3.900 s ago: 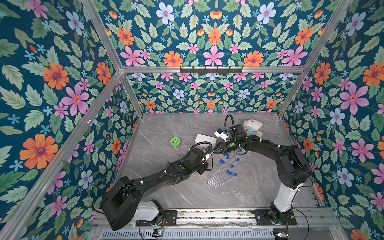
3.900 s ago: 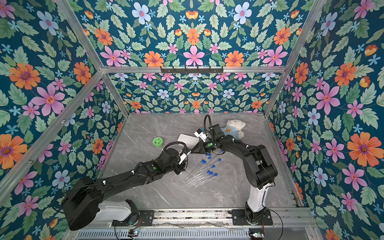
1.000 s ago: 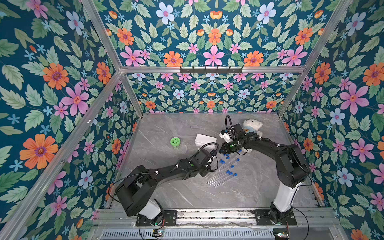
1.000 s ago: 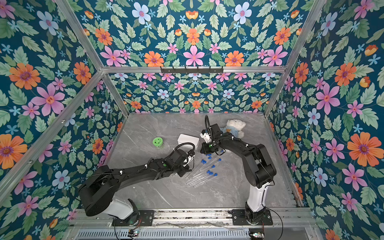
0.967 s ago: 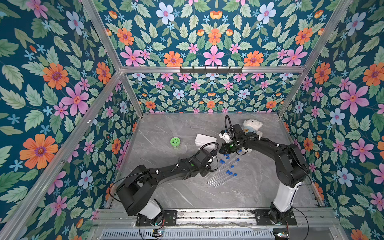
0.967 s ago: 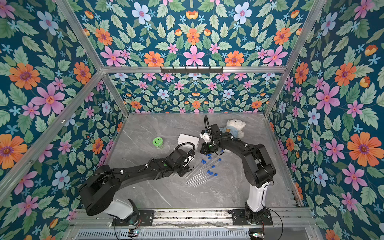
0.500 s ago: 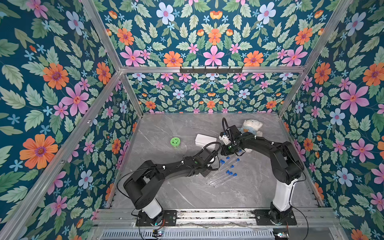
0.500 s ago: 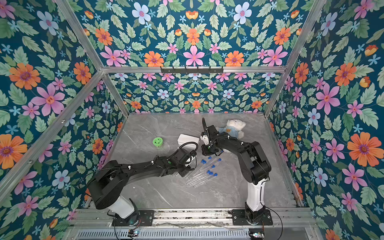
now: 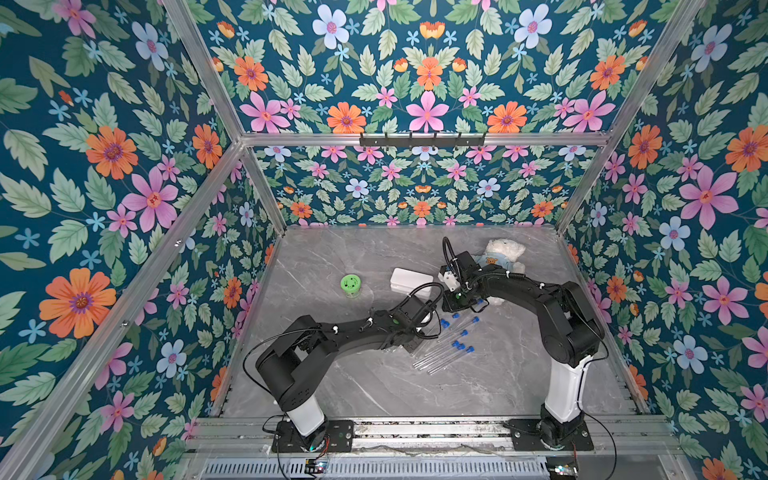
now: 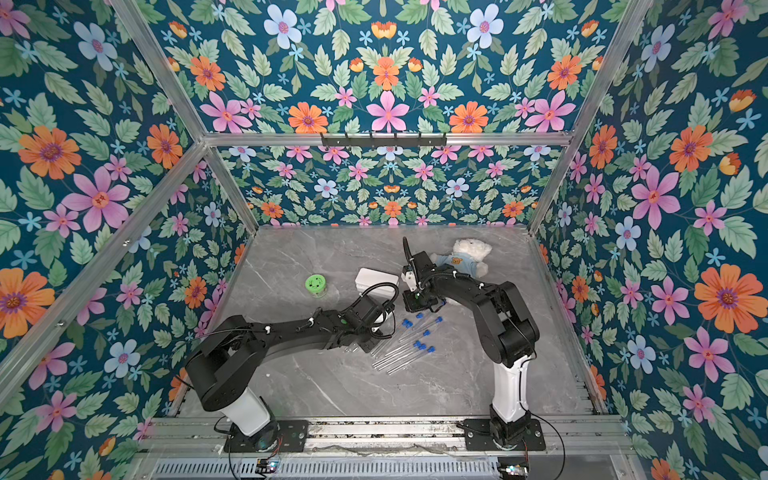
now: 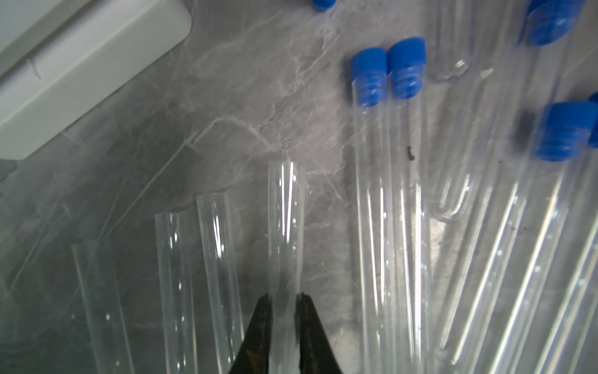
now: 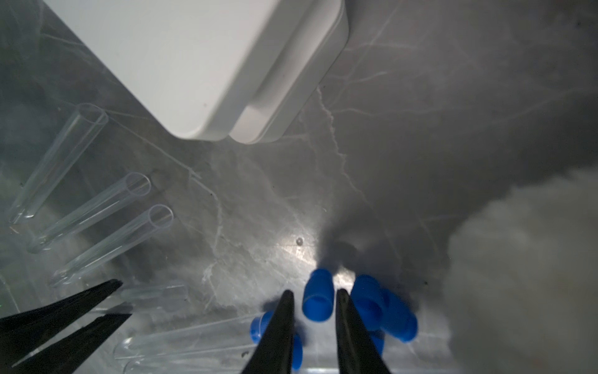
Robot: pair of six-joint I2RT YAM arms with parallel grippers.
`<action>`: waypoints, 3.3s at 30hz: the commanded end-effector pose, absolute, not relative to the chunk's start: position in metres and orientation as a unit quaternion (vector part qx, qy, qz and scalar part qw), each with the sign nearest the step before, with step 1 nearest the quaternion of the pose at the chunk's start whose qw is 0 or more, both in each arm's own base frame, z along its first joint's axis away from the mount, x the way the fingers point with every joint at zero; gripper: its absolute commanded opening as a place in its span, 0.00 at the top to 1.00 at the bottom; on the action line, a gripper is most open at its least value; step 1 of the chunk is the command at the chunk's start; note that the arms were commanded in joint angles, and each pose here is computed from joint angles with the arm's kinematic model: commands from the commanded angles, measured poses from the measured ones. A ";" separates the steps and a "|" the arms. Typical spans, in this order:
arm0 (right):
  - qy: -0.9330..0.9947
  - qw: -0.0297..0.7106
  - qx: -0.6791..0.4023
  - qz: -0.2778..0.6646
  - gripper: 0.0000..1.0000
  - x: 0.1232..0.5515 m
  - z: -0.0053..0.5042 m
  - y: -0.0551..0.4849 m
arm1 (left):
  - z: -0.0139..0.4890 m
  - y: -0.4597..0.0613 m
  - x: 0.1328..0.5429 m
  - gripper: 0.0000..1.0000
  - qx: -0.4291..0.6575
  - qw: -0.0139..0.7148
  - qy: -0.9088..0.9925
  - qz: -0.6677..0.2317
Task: Remove stoppers from test tubes
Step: Place the stopper at the center of the board, then pick up the test tube at the center of the board.
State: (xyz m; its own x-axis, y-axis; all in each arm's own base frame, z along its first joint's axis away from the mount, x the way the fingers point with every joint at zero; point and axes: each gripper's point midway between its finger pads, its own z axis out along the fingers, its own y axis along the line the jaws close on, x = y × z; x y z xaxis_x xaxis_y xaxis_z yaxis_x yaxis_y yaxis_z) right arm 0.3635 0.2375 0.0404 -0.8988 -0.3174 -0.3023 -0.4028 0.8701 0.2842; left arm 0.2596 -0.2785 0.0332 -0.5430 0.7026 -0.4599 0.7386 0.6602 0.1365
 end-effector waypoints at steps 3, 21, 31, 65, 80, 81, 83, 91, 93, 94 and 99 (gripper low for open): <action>0.958 0.124 -0.195 0.169 0.72 0.362 0.043 0.236 | 0.033 -0.276 0.260 1.00 0.404 0.240 0.882 -0.035; 0.954 0.167 -0.180 0.174 0.65 0.365 0.070 0.232 | 0.026 -0.271 0.266 1.00 0.392 0.226 0.892 -0.020; 0.948 0.191 -0.145 0.209 0.56 0.371 0.085 0.224 | 0.028 -0.269 0.265 0.91 0.391 0.227 0.892 -0.018; 0.913 0.272 -0.091 0.291 0.38 0.376 0.141 0.202 | 0.060 -0.279 0.261 0.73 0.397 0.261 0.879 -0.050; 0.893 0.278 -0.064 0.347 0.29 0.378 0.151 0.196 | 0.052 -0.316 0.252 0.70 0.418 0.255 0.867 -0.086; 0.893 0.278 -0.064 0.348 0.28 0.378 0.151 0.196 | 0.052 -0.317 0.252 0.70 0.418 0.255 0.867 -0.087; 0.894 0.277 -0.063 0.348 0.28 0.378 0.151 0.197 | 0.051 -0.319 0.251 0.70 0.420 0.254 0.867 -0.089; 0.894 0.277 -0.060 0.348 0.24 0.379 0.151 0.195 | 0.043 -0.323 0.252 0.70 0.422 0.249 0.867 -0.088; 0.893 0.278 -0.060 0.348 0.24 0.379 0.151 0.195 | 0.042 -0.324 0.252 0.70 0.423 0.247 0.867 -0.087; 0.894 0.277 -0.061 0.348 0.24 0.379 0.151 0.196 | 0.041 -0.323 0.252 0.70 0.423 0.247 0.868 -0.086; 0.893 0.278 -0.060 0.348 0.23 0.379 0.151 0.195 | 0.037 -0.322 0.253 0.70 0.423 0.243 0.869 -0.079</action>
State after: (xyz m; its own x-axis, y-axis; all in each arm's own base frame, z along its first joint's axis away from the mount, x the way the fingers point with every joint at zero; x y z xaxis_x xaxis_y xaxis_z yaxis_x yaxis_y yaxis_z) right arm 0.3772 0.1925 0.1455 -0.8481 0.0805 -0.5236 -0.2859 0.7625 0.5804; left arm 0.2513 -0.3206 0.0365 -0.5161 0.7043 -0.4875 0.7817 0.6199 0.0679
